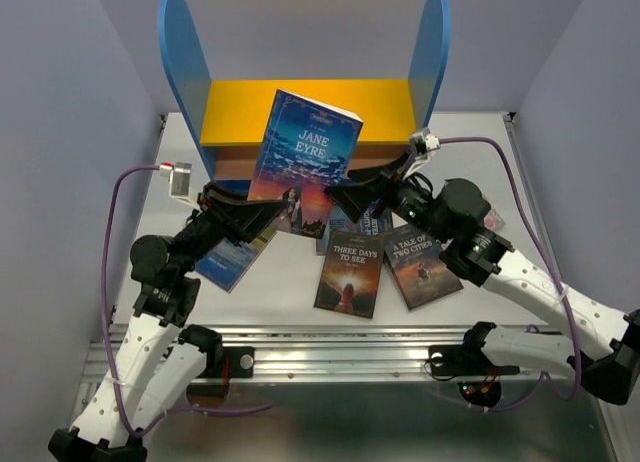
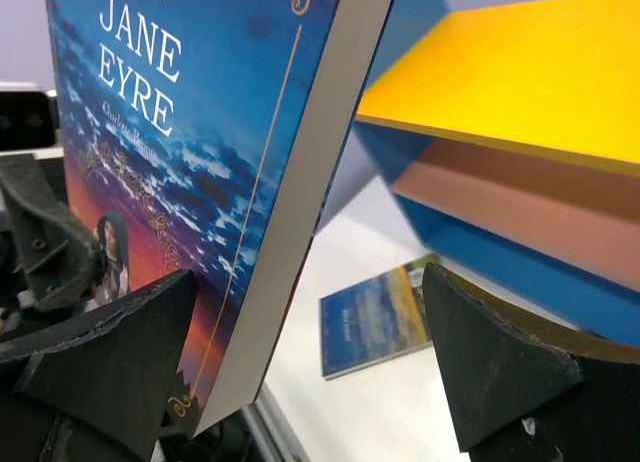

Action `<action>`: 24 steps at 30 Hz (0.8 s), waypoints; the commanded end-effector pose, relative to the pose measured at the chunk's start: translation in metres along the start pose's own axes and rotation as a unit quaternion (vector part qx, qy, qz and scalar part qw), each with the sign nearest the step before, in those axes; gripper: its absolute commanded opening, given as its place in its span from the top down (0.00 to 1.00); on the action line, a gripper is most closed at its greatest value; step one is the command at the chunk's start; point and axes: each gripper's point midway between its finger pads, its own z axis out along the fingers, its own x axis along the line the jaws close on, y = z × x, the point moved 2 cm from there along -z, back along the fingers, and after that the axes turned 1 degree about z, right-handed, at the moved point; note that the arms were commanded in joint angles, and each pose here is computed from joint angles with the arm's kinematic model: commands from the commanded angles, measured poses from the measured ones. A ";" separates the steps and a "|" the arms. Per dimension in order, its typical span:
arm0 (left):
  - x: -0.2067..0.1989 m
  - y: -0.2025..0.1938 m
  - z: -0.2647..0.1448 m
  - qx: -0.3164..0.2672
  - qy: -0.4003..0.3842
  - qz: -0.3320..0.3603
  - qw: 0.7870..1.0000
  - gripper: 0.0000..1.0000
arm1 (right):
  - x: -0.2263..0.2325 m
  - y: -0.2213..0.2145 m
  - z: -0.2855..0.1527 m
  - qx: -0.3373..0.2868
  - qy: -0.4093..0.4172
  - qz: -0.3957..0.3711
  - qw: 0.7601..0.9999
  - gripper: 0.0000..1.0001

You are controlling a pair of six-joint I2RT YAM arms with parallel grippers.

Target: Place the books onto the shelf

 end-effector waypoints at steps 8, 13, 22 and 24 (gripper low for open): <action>-0.083 0.041 -0.013 -0.095 -0.176 0.032 0.979 1.00 | 0.066 0.021 0.010 0.004 0.245 0.051 0.968 0.00; -0.073 0.036 -0.007 -0.084 -0.166 0.012 0.982 1.00 | 0.086 0.024 0.010 0.021 0.307 0.058 0.950 0.03; -0.059 0.023 0.003 -0.047 -0.153 0.005 0.987 0.94 | 0.077 0.026 0.018 0.006 0.277 0.076 0.958 0.98; -0.049 0.018 0.006 -0.030 -0.128 0.004 0.991 0.57 | 0.071 0.029 0.018 -0.001 0.262 0.071 0.962 0.99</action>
